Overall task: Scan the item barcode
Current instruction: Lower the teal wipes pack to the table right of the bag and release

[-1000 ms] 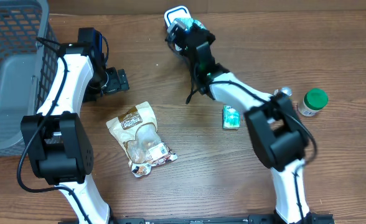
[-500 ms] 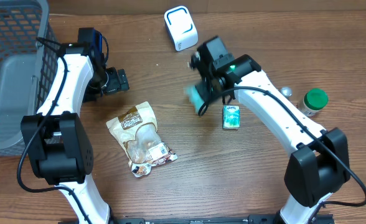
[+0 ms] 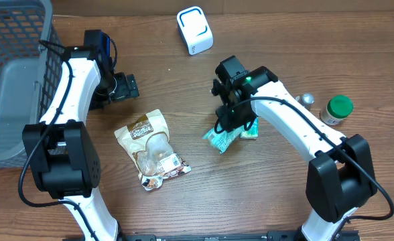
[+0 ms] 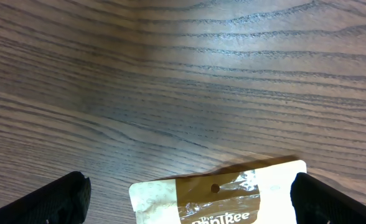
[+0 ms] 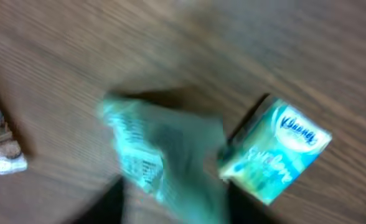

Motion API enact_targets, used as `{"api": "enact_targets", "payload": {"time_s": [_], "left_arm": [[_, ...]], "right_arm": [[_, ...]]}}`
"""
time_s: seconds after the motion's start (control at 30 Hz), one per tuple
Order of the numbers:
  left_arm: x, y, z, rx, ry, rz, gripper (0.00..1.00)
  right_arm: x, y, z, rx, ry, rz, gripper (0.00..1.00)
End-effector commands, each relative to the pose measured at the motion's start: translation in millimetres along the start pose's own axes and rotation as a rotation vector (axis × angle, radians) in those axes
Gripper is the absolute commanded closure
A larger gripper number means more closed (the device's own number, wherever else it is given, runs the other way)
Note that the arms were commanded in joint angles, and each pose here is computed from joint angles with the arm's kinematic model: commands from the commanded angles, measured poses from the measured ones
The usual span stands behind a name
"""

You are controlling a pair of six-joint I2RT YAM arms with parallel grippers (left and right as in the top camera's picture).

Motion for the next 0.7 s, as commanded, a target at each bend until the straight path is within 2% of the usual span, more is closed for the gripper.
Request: {"api": "enact_targets", "payload": {"time_s": [0.0,0.03,0.1,0.17,0.23,0.37,0.4,0.43,0.47,0.57,0.67], "left_arm": [[11.9,0.6,-3.9,0.0,-0.036,0.008,0.01],[11.8,0.7,-3.8,0.0,-0.036,0.008,0.01],[11.8,0.7,-3.8,0.0,-0.036,0.008,0.0],[11.9,0.6,-3.9,0.0,-0.036,0.008,0.0],[11.8,0.7,-3.8,0.0,-0.036,0.008,0.01],[11.9,0.6,-3.9,0.0,-0.036,0.008,0.01],[11.8,0.7,-3.8,0.0,-0.036,0.008,0.0],[11.9,0.6,-3.9,0.0,-0.036,0.008,0.01],[11.8,0.7,-3.8,0.0,-0.036,0.008,0.0],[11.8,0.7,-3.8,0.0,-0.036,0.008,0.01],[11.8,0.7,-3.8,0.0,-0.036,0.008,0.01]], "right_arm": [[1.7,-4.4,-4.1,-0.038,-0.03,0.029,0.18],[1.9,-5.0,-7.5,-0.076,-0.051,0.032,0.13],[2.4,-6.4,-14.2,-0.19,-0.094,0.033,0.14],[2.6,-4.7,-18.1,-0.315,-0.117,0.021,0.23],[2.3,2.1,-20.2,-0.412,-0.122,-0.012,0.26],[1.2,21.6,-21.8,-0.411,-0.108,-0.044,0.31],[1.0,26.6,-23.0,-0.398,-0.11,-0.047,0.35],[1.0,32.4,-25.4,-0.383,-0.12,-0.051,0.47],[0.9,37.7,-27.2,-0.39,-0.126,-0.055,0.49],[0.4,49.8,-32.9,-0.414,-0.149,-0.069,0.55],[0.6,57.3,-36.1,-0.435,-0.163,-0.077,0.55]]}}
Point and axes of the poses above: each gripper's point midway between its finger pads, its own x axis back along the fingers, its own y axis along the line the jaws close on, z = x × y, the point moved 8 cm from there along x, back along the fingers, and after that the axes turned 13 degrees about x, right-handed, at the moved point
